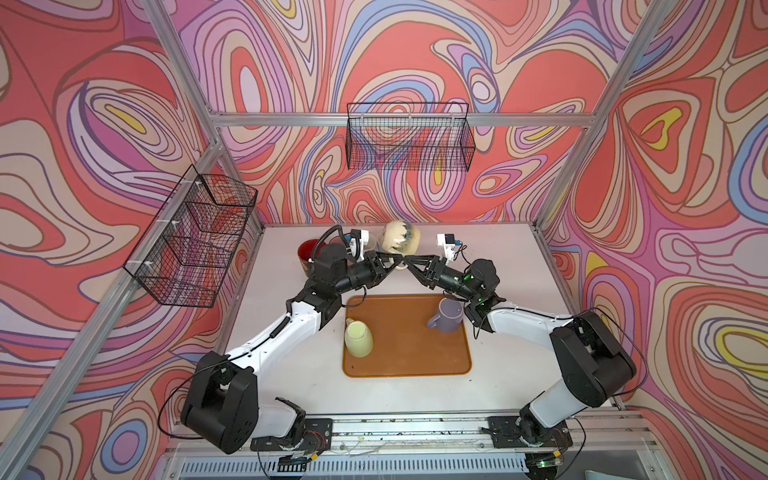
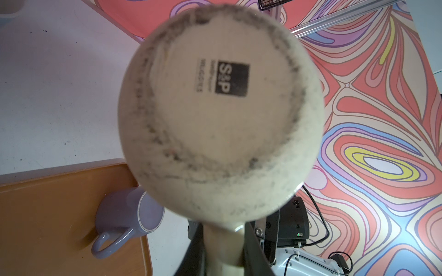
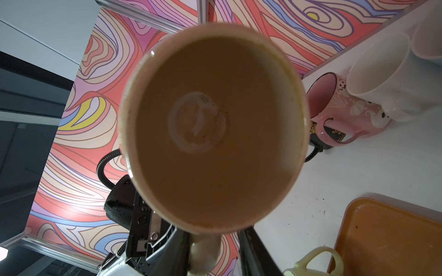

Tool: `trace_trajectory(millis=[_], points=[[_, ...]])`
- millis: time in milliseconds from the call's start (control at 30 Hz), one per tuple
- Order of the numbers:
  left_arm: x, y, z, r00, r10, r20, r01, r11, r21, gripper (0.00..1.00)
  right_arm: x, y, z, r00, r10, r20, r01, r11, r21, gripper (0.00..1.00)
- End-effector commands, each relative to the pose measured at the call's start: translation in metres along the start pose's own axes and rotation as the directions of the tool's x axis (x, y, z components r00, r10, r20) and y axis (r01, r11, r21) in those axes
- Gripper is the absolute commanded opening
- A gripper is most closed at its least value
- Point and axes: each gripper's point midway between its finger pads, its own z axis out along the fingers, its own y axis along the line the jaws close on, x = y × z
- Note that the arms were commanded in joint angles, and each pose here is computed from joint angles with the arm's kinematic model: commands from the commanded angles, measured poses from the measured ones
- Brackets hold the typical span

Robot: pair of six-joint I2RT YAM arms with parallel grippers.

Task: Turn the mug right side up
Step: Place the mug at the top-center of the table.

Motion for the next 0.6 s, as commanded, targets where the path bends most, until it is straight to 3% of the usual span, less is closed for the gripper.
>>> trace_trajectory(millis=[0, 267, 567], points=[[-0.007, -0.046, -0.004, 0.994, 0.108, 0.032, -0.112, 0.981, 0.161, 0.0, -0.003, 0.004, 0.008, 1.0, -0.008, 0.005, 0.008, 1.0, -0.027, 0.34], [-0.006, -0.04, -0.002, 0.995, 0.1, 0.027, -0.103, 0.981, 0.165, 0.0, -0.003, 0.006, 0.013, 1.0, -0.008, 0.004, 0.008, 0.999, -0.039, 0.32], [-0.001, -0.027, 0.0, 0.996, 0.088, 0.013, -0.089, 0.983, 0.158, 0.0, -0.005, 0.006, 0.014, 1.0, -0.009, 0.012, 0.009, 0.999, -0.038, 0.0]])
